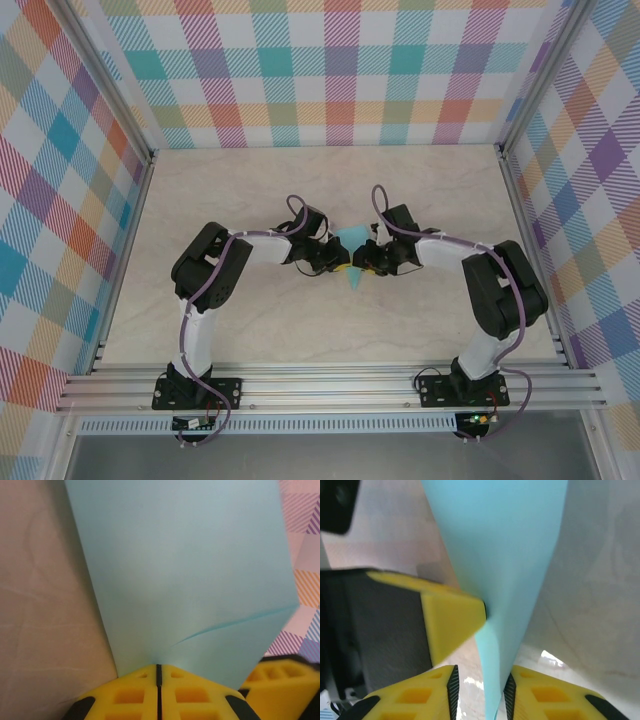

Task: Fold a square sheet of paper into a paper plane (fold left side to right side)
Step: Fold the wing for the fifth time at the center of the table.

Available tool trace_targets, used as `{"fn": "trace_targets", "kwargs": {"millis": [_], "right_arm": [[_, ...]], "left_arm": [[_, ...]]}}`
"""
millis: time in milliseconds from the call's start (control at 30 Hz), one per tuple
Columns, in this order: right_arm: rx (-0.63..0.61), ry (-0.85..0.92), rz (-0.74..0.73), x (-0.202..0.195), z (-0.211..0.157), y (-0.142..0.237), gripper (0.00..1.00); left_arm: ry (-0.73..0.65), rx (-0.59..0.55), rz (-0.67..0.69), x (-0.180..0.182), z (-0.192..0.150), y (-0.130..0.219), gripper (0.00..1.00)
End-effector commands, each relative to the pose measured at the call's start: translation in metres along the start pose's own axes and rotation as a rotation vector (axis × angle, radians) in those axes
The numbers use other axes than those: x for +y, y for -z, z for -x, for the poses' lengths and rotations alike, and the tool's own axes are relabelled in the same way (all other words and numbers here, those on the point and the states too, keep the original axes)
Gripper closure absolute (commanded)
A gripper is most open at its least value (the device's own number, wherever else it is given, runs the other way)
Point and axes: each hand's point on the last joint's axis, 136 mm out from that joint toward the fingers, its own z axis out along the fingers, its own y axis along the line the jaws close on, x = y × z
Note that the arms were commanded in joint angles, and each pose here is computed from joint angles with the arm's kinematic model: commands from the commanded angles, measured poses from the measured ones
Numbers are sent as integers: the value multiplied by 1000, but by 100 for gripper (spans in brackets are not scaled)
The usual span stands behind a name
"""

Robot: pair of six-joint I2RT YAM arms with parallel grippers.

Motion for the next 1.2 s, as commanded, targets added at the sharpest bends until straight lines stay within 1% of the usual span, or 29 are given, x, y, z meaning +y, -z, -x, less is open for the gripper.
{"fn": "trace_targets", "kwargs": {"millis": [0, 300, 467, 500, 633, 700, 767, 900, 967, 1033, 1067, 1100, 1167], "right_arm": [[1, 26, 22, 0, 14, -3, 68], [-16, 11, 36, -7, 36, -4, 67], [-40, 47, 119, 7, 39, 5, 67], [-42, 53, 129, 8, 38, 5, 66], [-53, 66, 186, 14, 37, 11, 57], [-55, 60, 197, 13, 36, 13, 57], [-55, 49, 174, 6, 35, 15, 57], [-86, 13, 69, -20, 35, 26, 55], [-114, -25, 43, -35, 36, 36, 56], [-127, -55, 9, -48, 35, 43, 63], [-126, -65, -9, -54, 34, 45, 69], [-118, -73, -24, -58, 32, 44, 73], [-98, -84, -8, -58, 29, 40, 79]], "left_arm": [[51, 17, 102, 30, -8, -10, 94], [44, 22, 97, 29, -9, -10, 94], [42, 19, 97, 29, -8, -10, 94], [42, 20, 97, 29, -8, -10, 94], [44, 20, 99, 30, -9, -10, 94], [42, 20, 99, 30, -9, -10, 95], [41, 20, 99, 30, -9, -10, 95], [40, 20, 103, 31, -9, -10, 95], [41, 19, 103, 31, -9, -9, 95], [38, 18, 101, 30, -9, -9, 95], [40, 19, 102, 31, -9, -9, 95], [38, 18, 101, 30, -9, -9, 95], [38, 18, 100, 30, -9, -9, 95]]}}
